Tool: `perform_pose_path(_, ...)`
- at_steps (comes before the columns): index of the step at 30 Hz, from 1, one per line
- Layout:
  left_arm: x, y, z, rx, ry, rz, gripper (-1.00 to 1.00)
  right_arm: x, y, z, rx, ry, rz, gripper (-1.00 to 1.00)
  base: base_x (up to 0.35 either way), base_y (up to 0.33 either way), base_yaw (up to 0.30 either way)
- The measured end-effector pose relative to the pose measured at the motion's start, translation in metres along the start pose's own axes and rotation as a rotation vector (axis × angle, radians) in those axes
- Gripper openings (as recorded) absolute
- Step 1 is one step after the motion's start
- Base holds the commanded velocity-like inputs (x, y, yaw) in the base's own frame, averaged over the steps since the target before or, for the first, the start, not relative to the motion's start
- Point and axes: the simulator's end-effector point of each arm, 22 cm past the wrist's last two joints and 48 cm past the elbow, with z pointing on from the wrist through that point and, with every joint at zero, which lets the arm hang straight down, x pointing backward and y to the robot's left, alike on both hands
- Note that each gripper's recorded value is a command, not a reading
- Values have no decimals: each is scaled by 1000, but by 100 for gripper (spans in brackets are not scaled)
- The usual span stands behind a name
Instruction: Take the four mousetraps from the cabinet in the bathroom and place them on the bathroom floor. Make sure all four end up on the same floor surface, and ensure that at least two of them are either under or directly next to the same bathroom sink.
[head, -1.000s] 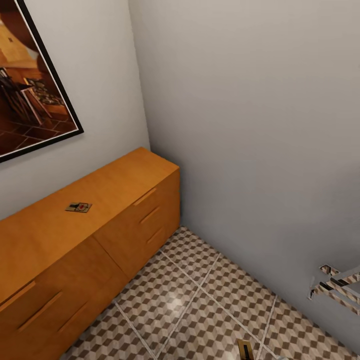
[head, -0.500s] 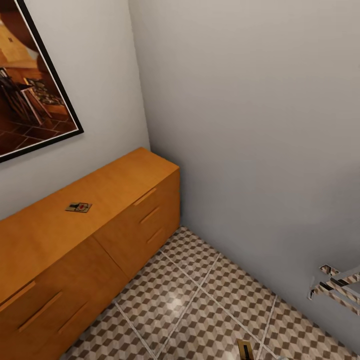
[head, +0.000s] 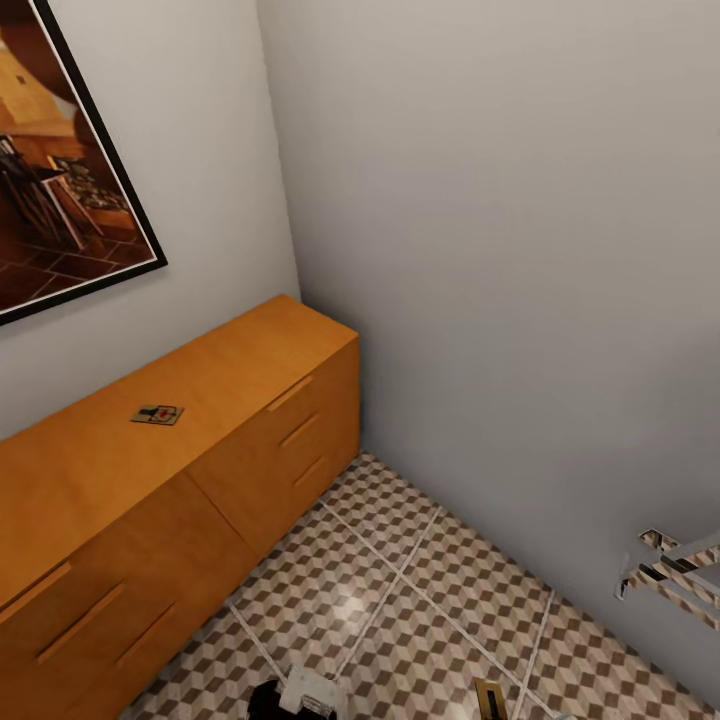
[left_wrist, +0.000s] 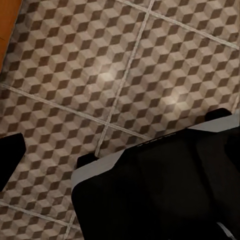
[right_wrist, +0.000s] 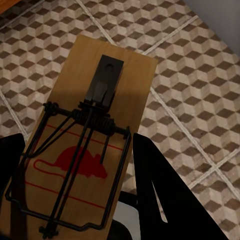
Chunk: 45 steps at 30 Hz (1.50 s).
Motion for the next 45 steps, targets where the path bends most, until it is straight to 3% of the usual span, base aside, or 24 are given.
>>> perform_pose_path(6, -28, 8, -11, -15, -39, -13, 100, 0, 0, 0, 0, 0, 0, -100, 0, 0, 0)
perform_pose_path(12, -46, 17, -11, -28, -32, -7, 100, 0, 0, 0, 0, 0, 0, -100, 0, 0, 0)
perform_pose_path(18, -93, 38, -10, -61, -44, 6, 100, 0, 0, 0, 0, 0, 0, -100, 0, 0, 0)
perform_pose_path(24, -187, 72, -22, -120, -149, 22, 100, 0, 0, 0, 0, 0, 0, -100, 0, 0, 0)
perform_pose_path(28, -318, 103, -59, -153, -326, 27, 100, 0, 0, 0, 0, 0, 0, -100, 0, 0, 0)
perform_pose_path(30, -352, 109, -73, -153, -375, 28, 100, 0, 0, 0, 0, 0, 0, -100, 0, 0, 0)
perform_pose_path(32, -417, 124, -91, -171, -434, 46, 100, 0, 0, 0, 0, -1, 0, -100, 0, 0, 0)
perform_pose_path(34, -445, 135, -96, -180, -437, 47, 100, 0, 0, 0, 0, -1, 0, -100, 0, 0, 0)
perform_pose_path(39, -496, 174, -111, -181, -444, -38, 100, 0, 0, 0, 0, -1, 0, -100, 0, 0, 0)
perform_pose_path(45, -533, 206, -139, -199, -483, -91, 100, 0, 0, 0, 0, 0, 0, -100, 0, 0, 0)
